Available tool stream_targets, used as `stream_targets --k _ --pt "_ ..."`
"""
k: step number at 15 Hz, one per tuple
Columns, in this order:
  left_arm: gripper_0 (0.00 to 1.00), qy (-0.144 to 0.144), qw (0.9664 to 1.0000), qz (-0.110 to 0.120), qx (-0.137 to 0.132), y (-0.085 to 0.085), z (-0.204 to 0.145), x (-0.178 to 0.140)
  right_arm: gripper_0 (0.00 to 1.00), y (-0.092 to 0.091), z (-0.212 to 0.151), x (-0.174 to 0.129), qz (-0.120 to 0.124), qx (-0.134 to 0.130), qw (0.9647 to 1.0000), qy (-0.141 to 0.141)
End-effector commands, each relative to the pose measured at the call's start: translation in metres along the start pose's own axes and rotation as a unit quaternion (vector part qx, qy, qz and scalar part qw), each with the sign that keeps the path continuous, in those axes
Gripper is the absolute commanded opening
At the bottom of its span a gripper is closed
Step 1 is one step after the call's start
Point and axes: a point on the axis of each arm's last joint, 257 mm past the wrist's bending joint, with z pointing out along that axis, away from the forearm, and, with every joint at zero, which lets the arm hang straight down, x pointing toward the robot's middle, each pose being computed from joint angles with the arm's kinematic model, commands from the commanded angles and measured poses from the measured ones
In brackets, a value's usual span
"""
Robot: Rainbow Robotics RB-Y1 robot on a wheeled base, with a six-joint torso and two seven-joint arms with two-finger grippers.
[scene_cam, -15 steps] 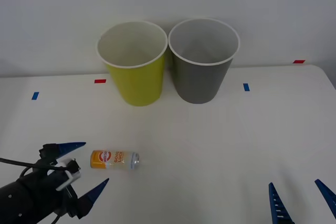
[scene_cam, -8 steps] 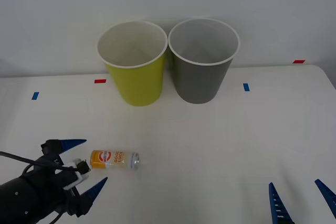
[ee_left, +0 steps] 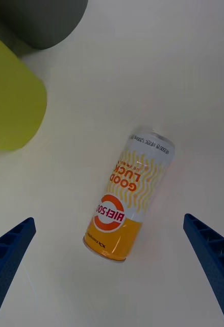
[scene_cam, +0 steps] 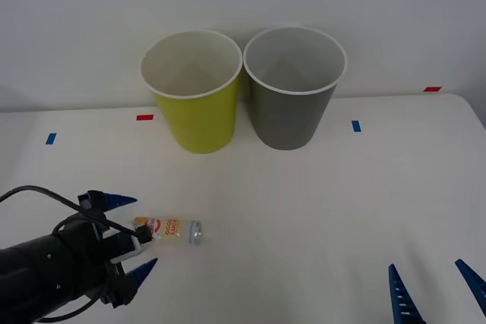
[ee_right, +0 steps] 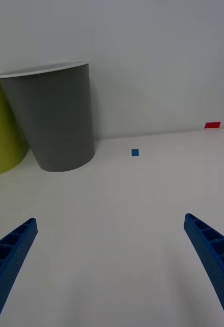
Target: Put cans in the gray bin and PET bottles in the light green bin.
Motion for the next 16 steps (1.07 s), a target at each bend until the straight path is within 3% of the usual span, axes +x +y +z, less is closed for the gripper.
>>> stream_targets --k 1,3,5,8,10,12,16 --pt "1.00 0.025 0.9981 0.053 0.021 -0.005 0.009 -0.004 1.00 0.000 0.000 0.000 0.000 0.000 1.0000 0.000" --pt "1.00 0.035 0.9940 0.100 0.029 -0.006 0.013 -0.008 1.00 0.000 0.000 0.000 0.000 0.000 1.0000 0.000" --pt "1.00 0.047 0.9913 0.109 0.057 -0.014 0.015 -0.011 1.00 0.000 0.000 0.000 0.000 0.000 1.0000 0.000" --pt "1.00 0.075 0.9832 0.135 0.096 -0.017 0.016 -0.015 1.00 0.000 0.000 0.000 0.000 0.000 1.0000 0.000" --pt "1.00 0.088 0.9807 0.136 0.109 -0.014 0.018 -0.025 1.00 0.000 0.000 0.000 0.000 0.000 1.0000 0.000" --pt "1.00 0.087 0.9803 0.129 0.121 -0.014 0.025 -0.032 1.00 0.000 0.000 0.000 0.000 0.000 1.0000 0.000" --pt "1.00 0.079 0.9707 0.161 0.160 -0.019 0.042 -0.036 1.00 0.000 0.000 0.000 0.000 0.000 1.0000 0.000"
